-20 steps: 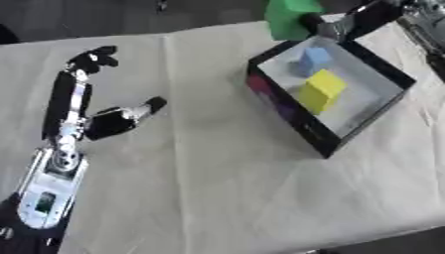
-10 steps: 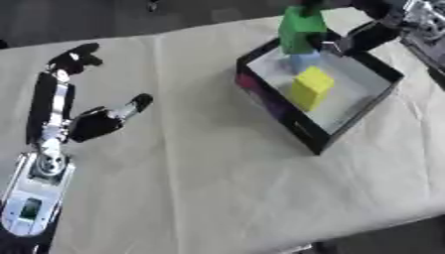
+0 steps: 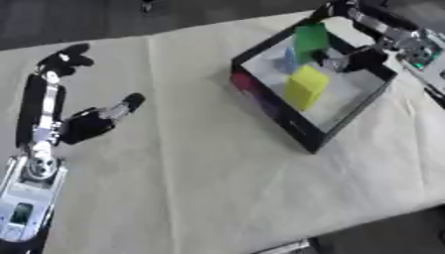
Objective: Pick up the objects with one hand, pass them to the other hand, and then place them into the box on the other side of the table.
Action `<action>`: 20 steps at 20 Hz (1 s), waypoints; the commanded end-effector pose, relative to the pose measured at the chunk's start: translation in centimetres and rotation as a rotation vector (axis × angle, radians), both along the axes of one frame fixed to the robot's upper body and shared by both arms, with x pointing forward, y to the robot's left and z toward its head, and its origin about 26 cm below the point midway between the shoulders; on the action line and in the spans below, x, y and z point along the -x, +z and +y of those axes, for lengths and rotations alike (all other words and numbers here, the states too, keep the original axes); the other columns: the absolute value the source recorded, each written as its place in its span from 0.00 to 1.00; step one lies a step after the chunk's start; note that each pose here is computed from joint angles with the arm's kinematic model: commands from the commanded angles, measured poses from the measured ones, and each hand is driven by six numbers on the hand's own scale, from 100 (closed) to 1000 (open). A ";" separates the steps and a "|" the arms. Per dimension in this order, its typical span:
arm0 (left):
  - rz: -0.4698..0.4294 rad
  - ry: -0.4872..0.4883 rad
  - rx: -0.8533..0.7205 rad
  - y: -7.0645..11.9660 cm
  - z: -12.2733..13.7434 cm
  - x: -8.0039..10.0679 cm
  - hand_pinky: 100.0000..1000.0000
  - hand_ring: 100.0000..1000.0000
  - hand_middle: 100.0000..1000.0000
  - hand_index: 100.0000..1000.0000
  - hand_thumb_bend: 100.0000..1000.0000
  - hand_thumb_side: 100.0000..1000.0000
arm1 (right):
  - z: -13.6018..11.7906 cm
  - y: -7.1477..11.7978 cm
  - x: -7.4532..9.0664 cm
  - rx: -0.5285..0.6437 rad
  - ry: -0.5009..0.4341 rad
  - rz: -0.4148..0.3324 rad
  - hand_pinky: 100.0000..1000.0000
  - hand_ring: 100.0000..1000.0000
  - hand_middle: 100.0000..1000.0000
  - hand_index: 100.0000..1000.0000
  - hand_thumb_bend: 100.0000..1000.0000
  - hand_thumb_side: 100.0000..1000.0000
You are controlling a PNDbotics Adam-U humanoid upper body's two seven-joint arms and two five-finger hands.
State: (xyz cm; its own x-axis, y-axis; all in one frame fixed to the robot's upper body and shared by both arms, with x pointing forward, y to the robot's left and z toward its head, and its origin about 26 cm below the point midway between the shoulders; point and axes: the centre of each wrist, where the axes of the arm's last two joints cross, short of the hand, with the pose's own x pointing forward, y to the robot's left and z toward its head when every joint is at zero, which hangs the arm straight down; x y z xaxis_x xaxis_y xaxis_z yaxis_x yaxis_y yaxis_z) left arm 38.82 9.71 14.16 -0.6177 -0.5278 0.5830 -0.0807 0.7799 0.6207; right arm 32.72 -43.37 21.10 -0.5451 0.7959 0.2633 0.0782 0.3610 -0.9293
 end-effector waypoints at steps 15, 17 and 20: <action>-0.045 0.057 0.085 0.9 1.3 0.1 0.76 0.72 0.57 0.79 0.64 0.47 | 1.7 1.2 -0.1 -0.246 -0.005 0.011 0.99 0.85 0.87 0.99 0.00 0.41; -0.060 0.118 0.152 1.6 3.3 0.0 0.76 0.72 0.57 0.78 0.51 0.54 | 4.1 3.4 0.7 -0.514 0.141 0.016 1.00 0.85 0.88 1.00 0.00 0.50; -0.085 0.194 0.224 2.9 6.1 0.1 0.76 0.72 0.59 0.78 0.42 0.60 | 5.7 5.9 2.5 -0.702 0.284 0.083 1.00 0.86 0.89 1.00 0.00 0.52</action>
